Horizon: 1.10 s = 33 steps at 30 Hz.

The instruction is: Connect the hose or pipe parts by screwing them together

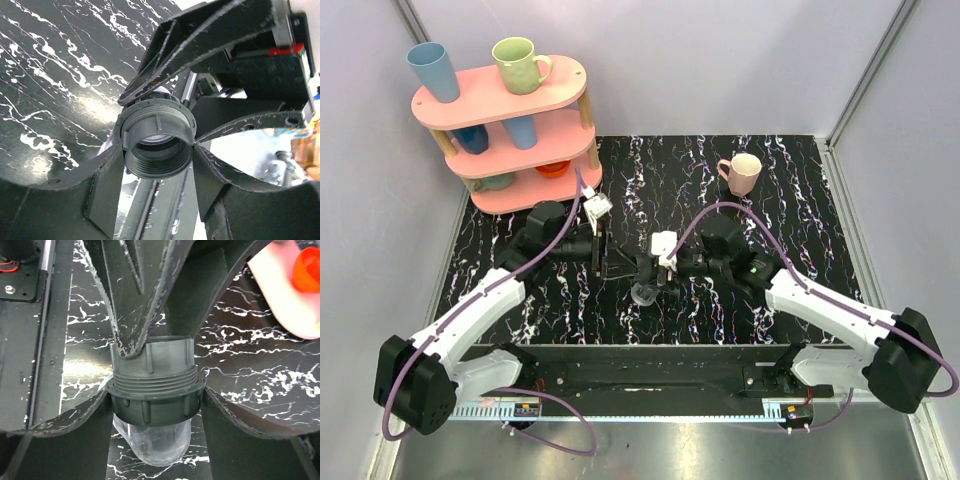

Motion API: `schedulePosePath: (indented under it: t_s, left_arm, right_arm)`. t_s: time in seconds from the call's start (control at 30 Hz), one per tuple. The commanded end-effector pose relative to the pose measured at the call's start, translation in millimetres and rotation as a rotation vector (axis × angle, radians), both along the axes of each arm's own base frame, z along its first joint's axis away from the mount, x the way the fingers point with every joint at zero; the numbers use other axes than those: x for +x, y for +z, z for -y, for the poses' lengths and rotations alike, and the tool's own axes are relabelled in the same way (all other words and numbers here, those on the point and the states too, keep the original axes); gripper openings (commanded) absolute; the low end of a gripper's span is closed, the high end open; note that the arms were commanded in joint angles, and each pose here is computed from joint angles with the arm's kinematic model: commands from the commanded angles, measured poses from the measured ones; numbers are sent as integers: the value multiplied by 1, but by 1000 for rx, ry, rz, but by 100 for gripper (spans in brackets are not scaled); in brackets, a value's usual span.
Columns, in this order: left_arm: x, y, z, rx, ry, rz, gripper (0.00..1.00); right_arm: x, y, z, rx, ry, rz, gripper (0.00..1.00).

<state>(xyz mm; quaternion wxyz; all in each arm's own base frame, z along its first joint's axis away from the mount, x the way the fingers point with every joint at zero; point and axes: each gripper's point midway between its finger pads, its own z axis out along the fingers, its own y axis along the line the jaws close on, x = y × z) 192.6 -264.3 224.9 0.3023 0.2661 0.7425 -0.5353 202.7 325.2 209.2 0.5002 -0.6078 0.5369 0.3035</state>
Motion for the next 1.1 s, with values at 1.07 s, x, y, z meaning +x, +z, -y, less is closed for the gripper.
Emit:
schedulePosePath:
  t_s: [1.07]
  left_arm:
    - [-49,-17,22,79,-559,1029,13]
  right_arm:
    - [-38,61,-48,203,406,-202,0]
